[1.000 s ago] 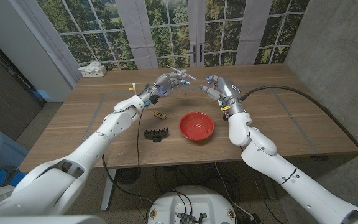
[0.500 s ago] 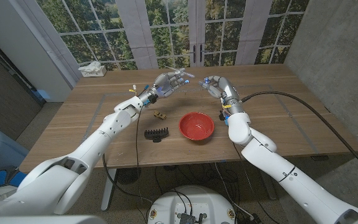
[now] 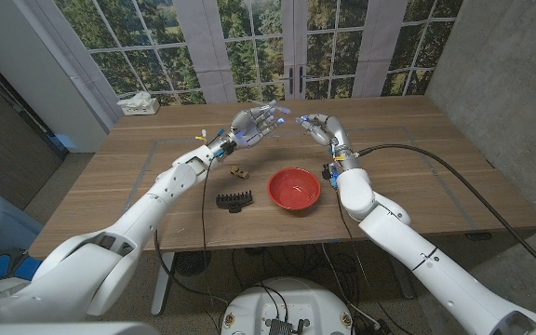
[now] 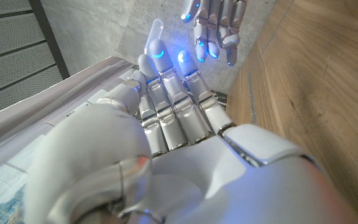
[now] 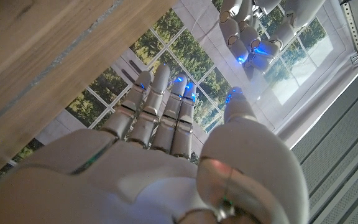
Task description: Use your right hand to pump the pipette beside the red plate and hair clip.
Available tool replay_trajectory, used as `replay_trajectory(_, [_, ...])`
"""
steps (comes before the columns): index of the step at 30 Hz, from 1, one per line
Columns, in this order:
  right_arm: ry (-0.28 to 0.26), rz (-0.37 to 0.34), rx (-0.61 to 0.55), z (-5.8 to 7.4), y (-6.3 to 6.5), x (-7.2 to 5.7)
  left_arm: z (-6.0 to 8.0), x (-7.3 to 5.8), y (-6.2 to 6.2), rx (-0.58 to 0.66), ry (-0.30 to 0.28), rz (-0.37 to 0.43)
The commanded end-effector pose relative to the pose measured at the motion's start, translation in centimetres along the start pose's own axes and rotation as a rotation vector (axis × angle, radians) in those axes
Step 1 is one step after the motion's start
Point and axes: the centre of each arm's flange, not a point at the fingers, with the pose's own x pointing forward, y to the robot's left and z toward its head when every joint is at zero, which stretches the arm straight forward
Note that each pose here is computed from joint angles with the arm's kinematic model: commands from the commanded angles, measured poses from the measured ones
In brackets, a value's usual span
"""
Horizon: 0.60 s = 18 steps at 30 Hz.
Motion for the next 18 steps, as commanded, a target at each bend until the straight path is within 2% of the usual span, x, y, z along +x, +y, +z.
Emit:
replay_trajectory(1, [-0.025, -0.012, 0.246, -0.3, 1.5, 0.2, -0.4, 0.4, -0.3, -0.072, -0.039, -0.008])
replay_trajectory(3, [-0.039, -0.065, 0.272, -0.2, 1.8, 0.0, -0.5, 0.4, -0.3, -0.073, -0.046, -0.003])
replay_trajectory(6, [-0.054, -0.101, 0.28, -0.1, 1.9, -0.1, -0.5, 0.4, -0.3, -0.074, -0.051, 0.005])
replay_trajectory(8, [-0.07, -0.164, 0.275, 0.1, 2.1, -0.4, -0.5, 0.4, -0.3, -0.071, -0.054, 0.015])
replay_trajectory(9, [-0.072, -0.167, 0.275, 0.1, 2.1, -0.4, -0.5, 0.4, -0.3, -0.071, -0.054, 0.016])
replay_trajectory(13, [-0.087, -0.307, 0.245, 0.7, 2.3, -1.0, -0.4, 0.3, -0.2, -0.06, -0.059, 0.038])
replay_trajectory(18, [-0.098, -0.346, 0.226, 1.0, 2.4, -1.1, -0.5, 0.2, -0.1, -0.061, -0.061, 0.05])
